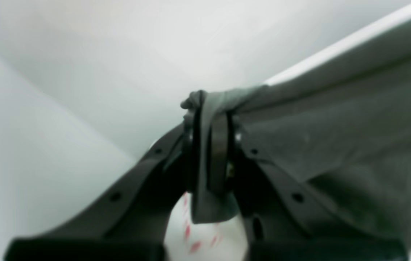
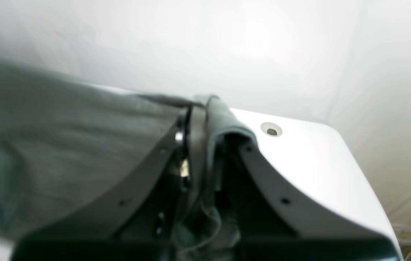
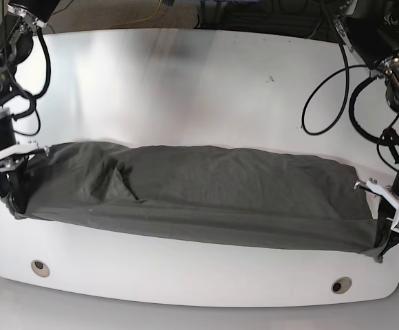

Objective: Layout the t-shirt on the table in an organized manner, then fold the t-shirt properly
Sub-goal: 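Lift the bunched shirt with both grippers and stretch it between them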

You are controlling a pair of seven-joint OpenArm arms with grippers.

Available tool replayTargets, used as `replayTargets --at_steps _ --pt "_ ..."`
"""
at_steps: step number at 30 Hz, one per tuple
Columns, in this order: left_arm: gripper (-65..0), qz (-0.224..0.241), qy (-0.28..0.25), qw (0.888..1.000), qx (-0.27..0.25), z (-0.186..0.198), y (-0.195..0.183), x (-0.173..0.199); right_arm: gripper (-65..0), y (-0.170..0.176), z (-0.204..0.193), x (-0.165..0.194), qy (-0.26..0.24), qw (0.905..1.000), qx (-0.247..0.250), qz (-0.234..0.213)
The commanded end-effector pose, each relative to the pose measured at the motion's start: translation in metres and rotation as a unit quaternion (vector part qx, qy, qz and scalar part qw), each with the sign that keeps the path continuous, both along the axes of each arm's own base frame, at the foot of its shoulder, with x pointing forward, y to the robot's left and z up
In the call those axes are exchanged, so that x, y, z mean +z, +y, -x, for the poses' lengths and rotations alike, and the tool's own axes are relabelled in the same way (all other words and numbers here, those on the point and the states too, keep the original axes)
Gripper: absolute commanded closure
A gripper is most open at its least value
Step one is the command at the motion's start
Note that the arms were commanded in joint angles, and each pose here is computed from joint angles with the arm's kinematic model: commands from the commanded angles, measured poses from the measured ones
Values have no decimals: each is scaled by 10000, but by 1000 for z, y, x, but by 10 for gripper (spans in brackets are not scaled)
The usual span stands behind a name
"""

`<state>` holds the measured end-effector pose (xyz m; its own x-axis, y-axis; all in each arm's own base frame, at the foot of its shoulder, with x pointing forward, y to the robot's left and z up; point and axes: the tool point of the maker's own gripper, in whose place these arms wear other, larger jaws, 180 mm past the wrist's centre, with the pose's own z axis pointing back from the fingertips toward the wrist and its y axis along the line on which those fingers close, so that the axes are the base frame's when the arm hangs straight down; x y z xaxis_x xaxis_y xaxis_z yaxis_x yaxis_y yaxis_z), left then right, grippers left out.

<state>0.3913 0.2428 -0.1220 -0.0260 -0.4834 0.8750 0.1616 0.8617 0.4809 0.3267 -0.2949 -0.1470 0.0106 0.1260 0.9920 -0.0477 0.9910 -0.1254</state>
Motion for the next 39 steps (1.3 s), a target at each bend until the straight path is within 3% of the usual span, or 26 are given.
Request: replayTargets --at_steps 1,11,17,19,30,39 --pt "-26 102 -484 9987 -102 -15 -10 34 0 2 -19 27 -343 9993 3 154" --pt "-26 364 -670 9965 -352 -85 -34 62 0 18 -99 50 -448 9985 26 323" --pt "-26 591 -1057 9916 -447 -115 -26 101 0 14 -149 62 -342 9992 -8 218" --pt "-26 543 -1172 9909 -384 -116 -19 116 0 19 -159 77 -510 9985 83 199" --pt "-26 106 -1656 9852 -431 -97 -26 154 0 37 -147 117 -871 9946 161 542" --pt "-26 -259 -1596 9864 -308 -74 -35 145 0 67 -105 117 -1092 9890 315 951"
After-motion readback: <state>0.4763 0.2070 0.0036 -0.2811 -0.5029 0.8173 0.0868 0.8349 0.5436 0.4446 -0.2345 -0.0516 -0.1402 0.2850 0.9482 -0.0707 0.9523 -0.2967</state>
